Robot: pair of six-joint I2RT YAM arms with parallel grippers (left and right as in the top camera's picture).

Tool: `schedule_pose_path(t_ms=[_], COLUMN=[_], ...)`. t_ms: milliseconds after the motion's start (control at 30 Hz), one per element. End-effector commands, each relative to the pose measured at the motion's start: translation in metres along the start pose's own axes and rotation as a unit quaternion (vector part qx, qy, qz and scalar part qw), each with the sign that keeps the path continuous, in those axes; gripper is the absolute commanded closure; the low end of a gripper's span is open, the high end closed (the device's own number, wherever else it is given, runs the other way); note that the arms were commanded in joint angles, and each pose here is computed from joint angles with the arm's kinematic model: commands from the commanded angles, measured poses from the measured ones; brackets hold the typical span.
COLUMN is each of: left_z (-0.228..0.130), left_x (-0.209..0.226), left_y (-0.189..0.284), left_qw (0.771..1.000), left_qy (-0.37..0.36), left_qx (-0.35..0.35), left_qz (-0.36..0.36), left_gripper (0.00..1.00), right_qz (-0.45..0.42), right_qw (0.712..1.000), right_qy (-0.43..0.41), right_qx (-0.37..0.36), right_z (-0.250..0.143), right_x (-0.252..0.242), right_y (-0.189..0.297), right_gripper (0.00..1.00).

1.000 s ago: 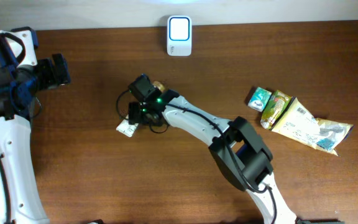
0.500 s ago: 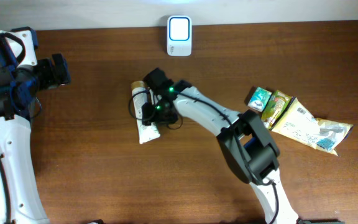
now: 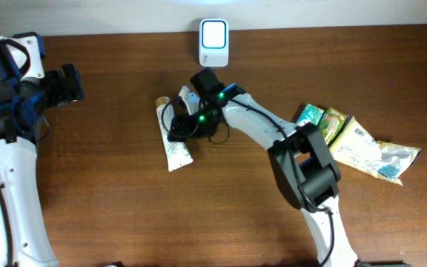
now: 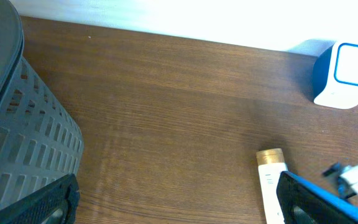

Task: Scan the item barcode
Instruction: 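Lift the white tube with the right gripper toward the scanner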

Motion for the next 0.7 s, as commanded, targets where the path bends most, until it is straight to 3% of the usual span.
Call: schedule_pose_path(t_ms=[0, 167, 333, 433, 500, 667], left_z=[0.003, 0.003, 0.003, 0.003, 0.003, 0.003], left_x=[0.001, 0.001, 0.001, 0.001, 0.001, 0.001], left_y=[0.003, 0.003, 0.003, 0.003, 0.003, 0.003], left_qw=[1.0, 1.0, 1.0, 1.0, 1.0, 1.0], left_qy=[0.0, 0.0, 0.0, 0.0, 0.0, 0.0], left_qx=[-0.006, -0.006, -0.006, -0.006, -0.006, -0.006], left_qz=[0.001, 0.001, 0.001, 0.001, 0.001, 0.001], left_gripper=[0.01, 0.01, 0.01, 0.01, 0.01, 0.01], right_qz=[0.017, 0.016, 0.055, 0.122, 0.192, 0.211], right_qw=[0.999, 0.998, 0.997, 0.992, 0.976, 0.951], right_qy=[-0.029, -0.041, -0.051, 0.008, 0.084, 0.196], right_qx=[0.041, 0.045, 0.026, -0.01, -0.057, -0.114], right_z=[-0.022, -0.024, -0.012, 0.005, 0.018, 0.013], right_x=[-0.002, -0.008, -0.007, 0.009, 0.036, 0.08], right_y=[-0.029, -0.025, -0.001, 0.037, 0.089, 0.171], right_gripper=[0.36, 0.93, 0.96, 0.96, 0.96, 0.96])
Point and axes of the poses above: each gripper's point midway between its finger pads, its own y axis back along the fingers, its own x axis along the line the jaws close on, z = x × y, the point moved 1 cm from there along y, back along the fingers, and after that the axes turned 6 degrees about y, right-handed, at the moved point
